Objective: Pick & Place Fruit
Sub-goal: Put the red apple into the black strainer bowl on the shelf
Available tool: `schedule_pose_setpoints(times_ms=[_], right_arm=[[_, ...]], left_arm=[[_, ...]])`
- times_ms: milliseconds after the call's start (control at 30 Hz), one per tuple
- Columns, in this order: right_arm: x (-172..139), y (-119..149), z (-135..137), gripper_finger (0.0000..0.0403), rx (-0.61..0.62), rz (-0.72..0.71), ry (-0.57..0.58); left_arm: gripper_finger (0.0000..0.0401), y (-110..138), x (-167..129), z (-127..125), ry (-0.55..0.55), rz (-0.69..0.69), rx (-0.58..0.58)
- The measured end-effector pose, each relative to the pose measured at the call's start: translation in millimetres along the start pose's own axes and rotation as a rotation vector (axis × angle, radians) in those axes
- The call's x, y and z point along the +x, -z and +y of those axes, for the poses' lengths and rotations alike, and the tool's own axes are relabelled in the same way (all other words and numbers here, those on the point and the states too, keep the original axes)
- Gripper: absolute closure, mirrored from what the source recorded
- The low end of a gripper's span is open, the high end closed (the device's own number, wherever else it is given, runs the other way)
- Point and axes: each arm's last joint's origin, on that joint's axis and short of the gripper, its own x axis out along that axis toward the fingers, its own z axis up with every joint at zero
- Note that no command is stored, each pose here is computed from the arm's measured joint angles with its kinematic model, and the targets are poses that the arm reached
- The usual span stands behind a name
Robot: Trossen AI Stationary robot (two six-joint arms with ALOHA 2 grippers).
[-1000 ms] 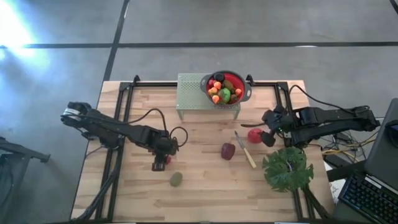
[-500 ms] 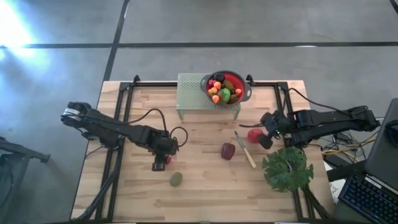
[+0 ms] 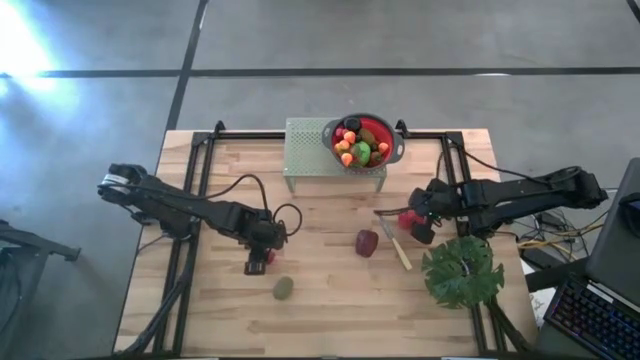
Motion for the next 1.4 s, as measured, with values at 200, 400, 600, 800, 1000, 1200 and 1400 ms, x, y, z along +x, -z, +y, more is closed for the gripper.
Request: schedule_pose_setpoints(times_ms=[200,400,600,800,1000,1200,1400], right_arm=[[9,-4,0,0.0003,-0.023,0.054,0.018],[21,-8,-4,0.0003,-0.031,0.115,0.034],[33,-10,-1,0.0003,-0.061,0.192,0.031],[45,-10,2,0.0003,-0.084,0.259,0.030],[50,-10,4,0.0003,-0.089,0.291,0.042],[54,-12,5,0.0004,-0.091,0.284,0.038],[56,-15,7,0.0038,-0.091,0.263,0.028]], left_arm=[[0.0229,0,0,0,0.000,0.000,0.000],[0.0229,0,0,0,0.000,0.000,0.000],[0.0229,0,0,0,0.000,0.000,0.000],[0.0229,0,0,0,0.000,0.000,0.000],[0.0229,0,0,0,0.000,0.000,0.000],[0.0229,0,0,0,0.000,0.000,0.000],[0.0229,0,0,0,0.000,0.000,0.000]])
